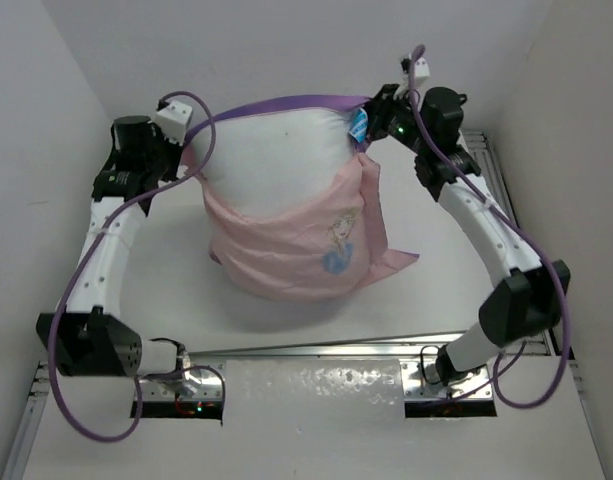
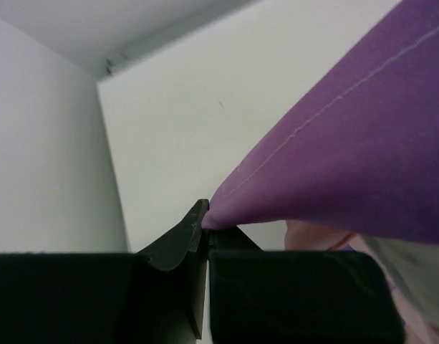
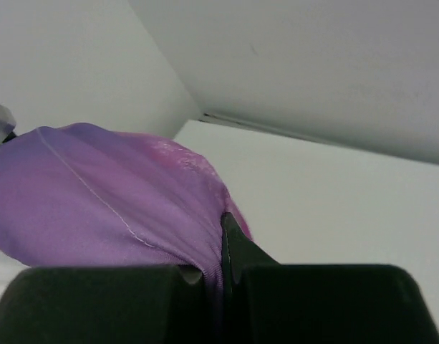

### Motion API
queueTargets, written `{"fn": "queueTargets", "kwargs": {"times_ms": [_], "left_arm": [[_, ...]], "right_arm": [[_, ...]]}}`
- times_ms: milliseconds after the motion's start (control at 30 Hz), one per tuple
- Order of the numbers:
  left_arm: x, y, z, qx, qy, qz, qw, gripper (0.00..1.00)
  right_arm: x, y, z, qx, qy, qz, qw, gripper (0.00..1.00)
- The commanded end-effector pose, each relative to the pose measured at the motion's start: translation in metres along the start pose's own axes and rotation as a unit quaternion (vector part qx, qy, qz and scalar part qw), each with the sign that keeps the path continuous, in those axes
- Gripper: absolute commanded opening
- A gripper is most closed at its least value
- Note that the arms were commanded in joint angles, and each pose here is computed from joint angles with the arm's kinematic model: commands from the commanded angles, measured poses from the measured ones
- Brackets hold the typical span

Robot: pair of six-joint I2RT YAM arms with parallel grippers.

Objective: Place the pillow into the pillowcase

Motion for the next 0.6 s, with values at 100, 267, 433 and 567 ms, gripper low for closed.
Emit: {"fn": "queueTargets", "kwargs": {"times_ms": [100,267,433,567], "left_arm": [[0.075,0.06,-0.033,0.093,0.027,0.042,0.994,0.0],[0.258,0.113,0.131,0.279,-0.43,0.035,0.858,0.0],[0.3,0.127,0.322,0.335,-0.596,0.057,0.728,0.0],[0.288,0.136,0.293,0.394,-0.517,0.005,0.76,0.0]], "right_arm": [[0.115,-0.066,-0.072,-0.075,-0.098,-0.052,0.991,0.0],[0.272,-0.03,0.0,0.046,-0.486,0.008,0.872,0.0],[0.281,0.082,0.149,0.051,-0.567,0.185,0.801,0.0],[0.275,0.067,0.142,-0.027,-0.5,0.201,0.842,0.0]]}}
Point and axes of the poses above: each gripper's point midway between its finger pads, its own z axis back along the fingers, its own y axis along the line the jaws close on, x = y × z, the point moved 6 cm from there along z, back along the fingers, and after that the axes turned 6 degrees about z, right-handed, at the moved point
